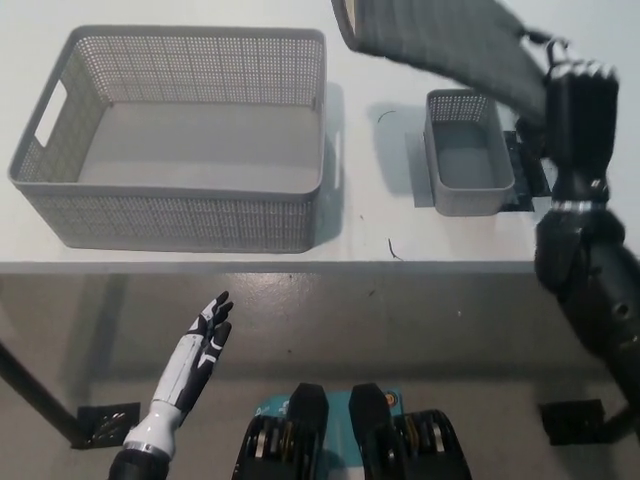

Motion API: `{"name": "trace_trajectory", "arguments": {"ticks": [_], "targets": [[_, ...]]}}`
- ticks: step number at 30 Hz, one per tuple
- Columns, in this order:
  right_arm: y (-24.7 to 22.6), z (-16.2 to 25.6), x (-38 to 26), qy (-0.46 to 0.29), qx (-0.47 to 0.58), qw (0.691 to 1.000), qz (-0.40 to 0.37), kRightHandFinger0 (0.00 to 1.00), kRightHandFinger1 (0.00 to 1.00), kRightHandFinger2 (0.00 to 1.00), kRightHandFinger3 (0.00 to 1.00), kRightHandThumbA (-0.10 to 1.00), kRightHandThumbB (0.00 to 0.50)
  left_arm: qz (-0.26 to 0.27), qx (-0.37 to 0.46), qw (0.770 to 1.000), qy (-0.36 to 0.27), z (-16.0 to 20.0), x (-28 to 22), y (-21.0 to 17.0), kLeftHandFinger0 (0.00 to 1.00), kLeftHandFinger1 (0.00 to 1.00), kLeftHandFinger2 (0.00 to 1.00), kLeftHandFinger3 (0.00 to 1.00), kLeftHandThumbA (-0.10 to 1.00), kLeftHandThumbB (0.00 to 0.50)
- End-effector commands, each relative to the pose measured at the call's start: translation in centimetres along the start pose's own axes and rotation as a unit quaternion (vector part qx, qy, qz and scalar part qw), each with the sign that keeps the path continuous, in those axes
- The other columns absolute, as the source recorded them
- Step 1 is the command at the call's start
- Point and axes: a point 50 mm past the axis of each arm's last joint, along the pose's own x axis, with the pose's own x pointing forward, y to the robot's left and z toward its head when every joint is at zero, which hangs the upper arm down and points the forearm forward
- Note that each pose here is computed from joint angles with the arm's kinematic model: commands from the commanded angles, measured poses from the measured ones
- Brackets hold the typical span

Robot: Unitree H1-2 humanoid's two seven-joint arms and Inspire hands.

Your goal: Usethe right hand to pick up a oven gloves on top of a leveled container and place it into another larger container on the left side

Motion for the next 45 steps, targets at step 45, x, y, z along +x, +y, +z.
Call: {"name": "trace_trajectory", "arguments": {"ticks": [45], "targets": [[7.9,28.3,12.5,-0.143,0.02,0.957,0.251,0.0,0.22,0.7,0.57,-0.1,0.187,-0.015,0.014,0.999,-0.038,1.1,0.2,0.4,1.0,1.0,1.0,1.0,1.0,0.5]]}}
